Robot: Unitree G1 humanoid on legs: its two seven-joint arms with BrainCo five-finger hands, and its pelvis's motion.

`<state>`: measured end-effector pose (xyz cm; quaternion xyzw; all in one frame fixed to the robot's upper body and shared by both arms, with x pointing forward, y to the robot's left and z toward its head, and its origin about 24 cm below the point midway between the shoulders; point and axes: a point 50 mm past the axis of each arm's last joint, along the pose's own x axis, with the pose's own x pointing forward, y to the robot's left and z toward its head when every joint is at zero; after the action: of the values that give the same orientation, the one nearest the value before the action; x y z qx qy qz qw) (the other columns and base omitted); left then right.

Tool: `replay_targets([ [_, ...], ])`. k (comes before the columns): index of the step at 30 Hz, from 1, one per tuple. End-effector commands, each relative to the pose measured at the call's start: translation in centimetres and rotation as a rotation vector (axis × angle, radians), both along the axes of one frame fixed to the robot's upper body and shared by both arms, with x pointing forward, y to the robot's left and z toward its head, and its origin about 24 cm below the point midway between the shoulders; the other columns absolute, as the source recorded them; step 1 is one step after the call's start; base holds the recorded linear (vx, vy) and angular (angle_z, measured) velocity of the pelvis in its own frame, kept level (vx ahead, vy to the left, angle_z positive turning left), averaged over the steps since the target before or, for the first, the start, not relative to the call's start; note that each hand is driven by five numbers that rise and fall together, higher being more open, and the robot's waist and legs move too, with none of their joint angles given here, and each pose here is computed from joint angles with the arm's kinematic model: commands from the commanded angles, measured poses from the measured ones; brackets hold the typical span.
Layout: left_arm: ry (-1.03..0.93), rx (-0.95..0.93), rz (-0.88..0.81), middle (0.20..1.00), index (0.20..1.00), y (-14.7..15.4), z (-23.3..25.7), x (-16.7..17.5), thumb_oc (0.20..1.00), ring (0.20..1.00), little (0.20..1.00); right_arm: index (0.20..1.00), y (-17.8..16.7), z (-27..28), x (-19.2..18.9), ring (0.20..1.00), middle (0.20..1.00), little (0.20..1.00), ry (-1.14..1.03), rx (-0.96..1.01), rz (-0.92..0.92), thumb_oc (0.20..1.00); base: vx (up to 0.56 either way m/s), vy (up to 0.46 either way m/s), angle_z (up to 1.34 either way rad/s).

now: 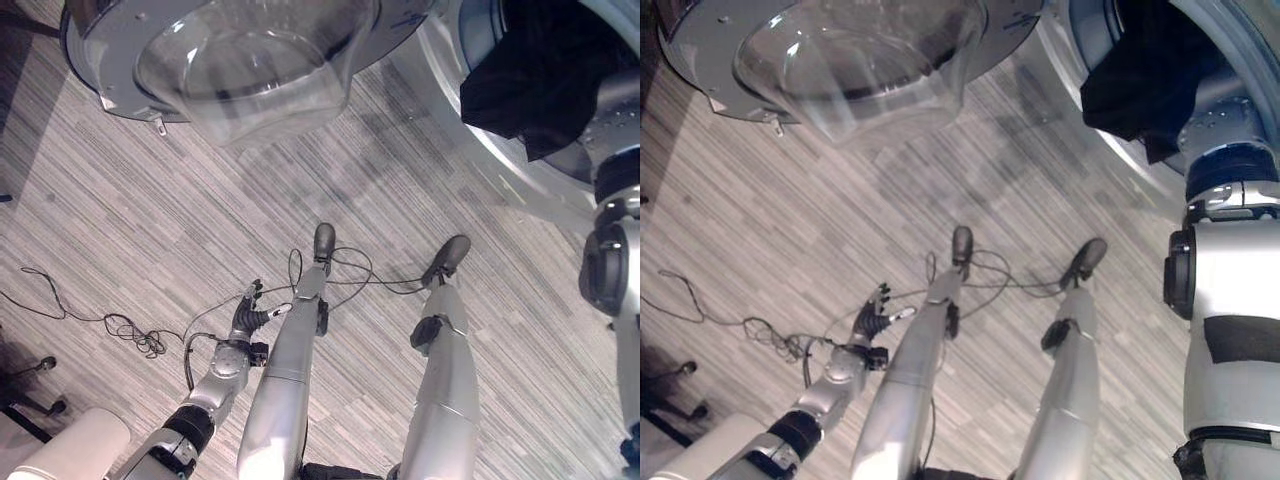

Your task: Grab the laundry basket,head to the washer,open it,put in the laundry and shut it.

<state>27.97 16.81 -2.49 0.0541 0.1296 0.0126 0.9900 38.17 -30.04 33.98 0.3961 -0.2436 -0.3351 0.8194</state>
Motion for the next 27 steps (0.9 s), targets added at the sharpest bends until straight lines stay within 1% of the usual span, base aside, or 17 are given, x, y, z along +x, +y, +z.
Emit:
replay_targets([
  [1,0.121,-0.033,0.050,1.000,1.000,0.3,-3.4,-3.2,1.000,1.000,1.000,1.000,-2.3,2.3,-3.0,1.000,1.000,1.000,-0.229,-0.173,-0.096,1.000,0.00,0.000,0.00],
  [4,0.117,-0.032,0.046,1.000,1.000,0.2,-3.4,-3.1,1.000,1.000,1.000,1.000,-1.3,1.6,-2.7,1.000,1.000,1.000,-0.265,-0.224,-0.047,1.000,-0.01,0.006,-0.01],
  [5,0.109,-0.031,0.045,1.000,1.000,0.0,-3.3,-3.0,1.000,1.000,1.000,1.000,-0.1,1.2,-2.6,1.000,1.000,1.000,-0.309,-0.263,0.001,1.000,-0.03,0.009,-0.02],
  [7,0.110,-0.028,0.043,1.000,1.000,0.1,-3.4,-3.1,1.000,1.000,1.000,1.000,1.0,0.0,-2.3,1.000,1.000,1.000,-0.325,-0.318,0.059,1.000,-0.02,0.006,-0.01],
  [8,0.113,-0.026,0.044,1.000,1.000,0.2,-3.4,-3.2,1.000,1.000,1.000,1.000,1.0,-0.2,-2.3,1.000,1.000,1.000,-0.323,-0.317,0.061,1.000,-0.03,0.021,-0.04],
  [9,0.117,-0.024,0.041,1.000,1.000,0.1,-3.5,-3.2,1.000,1.000,1.000,1.000,2.0,-1.4,-2.0,1.000,1.000,1.000,-0.318,-0.357,0.110,1.000,-0.02,0.017,-0.06],
  [10,0.118,-0.023,0.042,1.000,1.000,0.2,-3.6,-3.2,1.000,1.000,1.000,1.000,2.1,-1.5,-2.0,1.000,1.000,1.000,-0.316,-0.356,0.110,1.000,-0.03,0.032,-0.08],
  [11,0.126,-0.024,0.048,1.000,1.000,0.1,-3.7,-3.2,1.000,1.000,1.000,1.000,3.4,-3.2,-1.7,1.000,1.000,1.000,-0.313,-0.381,0.170,1.000,-0.02,0.017,-0.09],
  [13,0.130,-0.024,0.049,1.000,1.000,0.0,-3.9,-3.2,1.000,1.000,1.000,1.000,4.5,-5.3,-1.6,1.000,1.000,1.000,-0.294,-0.397,0.218,1.000,-0.02,0.018,-0.08],
  [17,0.119,-0.028,0.061,1.000,1.000,-0.2,-3.8,-3.0,1.000,1.000,1.000,1.000,7.1,-10.9,-1.9,1.000,1.000,1.000,-0.206,-0.446,0.323,1.000,-0.01,0.016,-0.03],
  [19,0.109,-0.030,0.065,1.000,1.000,-0.4,-3.7,-2.9,1.000,1.000,1.000,1.000,8.5,-14.4,-2.8,1.000,1.000,1.000,-0.180,-0.407,0.370,1.000,-0.02,0.028,-0.03],
  [20,0.111,-0.028,0.066,1.000,1.000,-0.4,-3.7,-2.9,1.000,1.000,1.000,1.000,8.5,-14.5,-2.8,1.000,1.000,1.000,-0.179,-0.406,0.370,1.000,-0.02,0.039,-0.05],
  [21,0.113,-0.034,0.077,1.000,1.000,-0.4,-3.7,-2.9,1.000,1.000,1.000,1.000,9.2,-17.1,-3.4,1.000,1.000,1.000,-0.121,-0.382,0.393,1.000,-0.01,0.041,-0.13],
  [22,0.120,-0.034,0.084,1.000,1.000,-0.4,-3.9,-3.0,1.000,1.000,1.000,1.000,9.5,-18.3,-3.7,1.000,1.000,1.000,-0.094,-0.362,0.402,1.000,-0.01,0.054,-0.12],
  [24,0.121,-0.030,0.086,1.000,1.000,-0.3,-3.9,-3.0,1.000,1.000,1.000,1.000,9.8,-19.4,-3.9,1.000,1.000,1.000,-0.071,-0.339,0.414,1.000,-0.01,0.033,-0.04],
  [25,0.134,-0.021,0.091,1.000,1.000,-0.1,-4.2,-3.2,1.000,1.000,1.000,1.000,10.6,-22.0,-4.4,1.000,1.000,1.000,0.014,-0.330,0.457,1.000,-0.01,0.034,-0.02],
  [27,0.149,-0.012,0.101,1.000,1.000,0.2,-4.5,-3.4,1.000,1.000,1.000,1.000,11.5,-23.8,-4.9,1.000,1.000,1.000,0.079,-0.335,0.509,1.000,-0.01,0.035,-0.03],
])
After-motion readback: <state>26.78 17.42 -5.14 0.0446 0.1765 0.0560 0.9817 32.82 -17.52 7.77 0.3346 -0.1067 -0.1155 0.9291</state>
